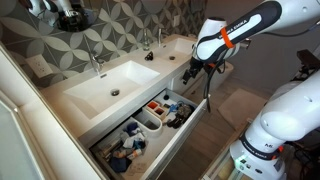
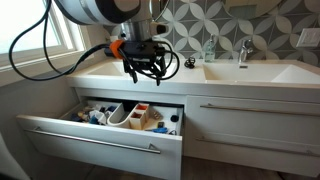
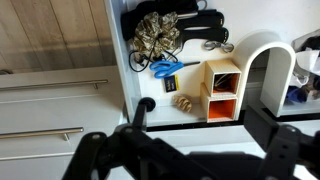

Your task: Pick up the black object next to the scissors in the drawer and put it on the bathroom counter

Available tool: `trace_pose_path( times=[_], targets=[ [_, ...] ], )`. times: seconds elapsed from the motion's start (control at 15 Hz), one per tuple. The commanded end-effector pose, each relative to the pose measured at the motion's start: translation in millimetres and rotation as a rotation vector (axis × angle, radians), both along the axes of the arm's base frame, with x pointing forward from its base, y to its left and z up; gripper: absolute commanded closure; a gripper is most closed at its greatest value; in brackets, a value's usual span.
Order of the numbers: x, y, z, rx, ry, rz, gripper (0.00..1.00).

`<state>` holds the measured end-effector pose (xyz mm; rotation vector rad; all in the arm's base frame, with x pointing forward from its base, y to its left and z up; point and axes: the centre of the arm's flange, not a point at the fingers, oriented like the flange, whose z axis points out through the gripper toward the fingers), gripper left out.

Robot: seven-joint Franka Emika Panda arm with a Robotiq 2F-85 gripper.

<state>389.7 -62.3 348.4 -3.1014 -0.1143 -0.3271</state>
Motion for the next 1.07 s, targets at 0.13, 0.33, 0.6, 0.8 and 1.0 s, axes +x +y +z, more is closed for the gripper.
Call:
trace_pose_path(
  times=[0.13, 0.33, 0.6, 0.8, 1.0],
  targets=[
    [5.6, 5.9, -12.3, -0.020, -0.023, 0.030, 0.00],
    [14.0, 14.7, -31.8, -0.022, -0.064, 0.065, 0.00],
    [27.4, 23.2, -68.4, -0.033, -0.092, 0.069, 0.00],
    [34.5, 25.4, -104.5, -0.017, -0.088, 0.069, 0.00],
    [42.7, 29.7, -137.2, 0.006, -0.092, 0.126, 0.00]
  ],
)
